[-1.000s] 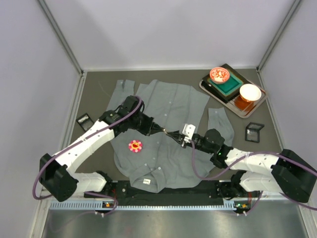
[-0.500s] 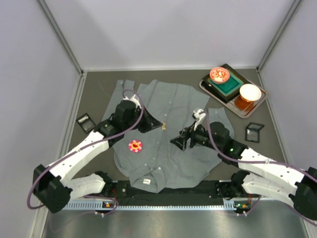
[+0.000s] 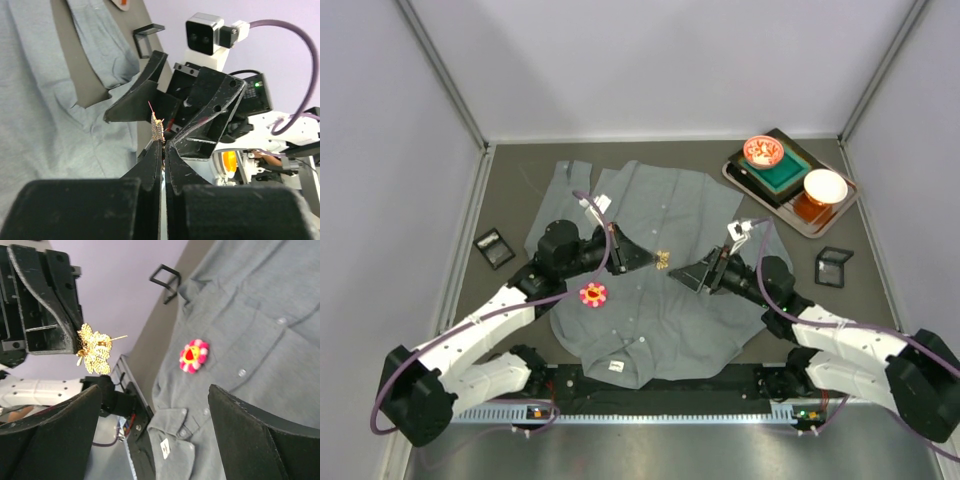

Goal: Remove the brooch from the garment
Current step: Close the brooch.

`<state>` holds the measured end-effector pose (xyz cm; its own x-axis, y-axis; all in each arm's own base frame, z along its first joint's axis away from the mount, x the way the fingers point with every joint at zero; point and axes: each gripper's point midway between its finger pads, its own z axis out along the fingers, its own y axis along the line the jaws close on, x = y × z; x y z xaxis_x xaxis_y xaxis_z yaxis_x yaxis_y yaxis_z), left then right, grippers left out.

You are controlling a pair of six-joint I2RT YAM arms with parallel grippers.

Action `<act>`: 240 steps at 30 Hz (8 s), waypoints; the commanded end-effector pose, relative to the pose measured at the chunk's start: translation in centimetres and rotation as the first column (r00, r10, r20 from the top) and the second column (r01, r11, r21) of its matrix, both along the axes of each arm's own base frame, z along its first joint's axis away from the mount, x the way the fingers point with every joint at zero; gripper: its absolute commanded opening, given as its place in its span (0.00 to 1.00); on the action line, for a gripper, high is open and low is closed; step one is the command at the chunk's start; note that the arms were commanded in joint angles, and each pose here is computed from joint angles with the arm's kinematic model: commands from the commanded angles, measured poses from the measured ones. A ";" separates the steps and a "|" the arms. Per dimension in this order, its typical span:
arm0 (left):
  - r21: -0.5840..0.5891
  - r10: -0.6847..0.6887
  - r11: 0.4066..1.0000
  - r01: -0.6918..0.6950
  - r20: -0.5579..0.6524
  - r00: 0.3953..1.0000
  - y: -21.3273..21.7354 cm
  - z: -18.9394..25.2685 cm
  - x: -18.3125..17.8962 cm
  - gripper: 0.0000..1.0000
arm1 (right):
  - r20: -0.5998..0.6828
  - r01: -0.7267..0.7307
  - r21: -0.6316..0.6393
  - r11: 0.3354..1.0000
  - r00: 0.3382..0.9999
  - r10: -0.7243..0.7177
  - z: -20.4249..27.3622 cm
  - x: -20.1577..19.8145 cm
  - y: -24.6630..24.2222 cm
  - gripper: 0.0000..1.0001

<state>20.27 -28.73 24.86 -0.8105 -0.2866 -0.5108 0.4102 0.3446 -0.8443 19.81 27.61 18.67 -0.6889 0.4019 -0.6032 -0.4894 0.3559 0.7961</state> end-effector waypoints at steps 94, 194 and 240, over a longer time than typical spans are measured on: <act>-0.235 -0.021 0.972 -0.022 -0.176 0.984 -1.1 0.8 -0.1 0.00 | 0.208 -0.012 0.268 0.963 0.977 -0.046 10.4 -0.8 0.9 0.82; -0.491 -0.222 0.852 0.179 -0.030 0.974 -1.1 5.7 -2.8 0.00 | 0.072 -0.026 0.255 0.967 0.997 0.007 11.9 -1.7 -1.0 0.65; -0.394 -0.213 0.899 0.190 -0.014 0.977 -1.6 4.7 -2.5 0.00 | 0.074 -0.065 0.243 0.968 0.996 0.048 11.9 -1.2 0.5 0.45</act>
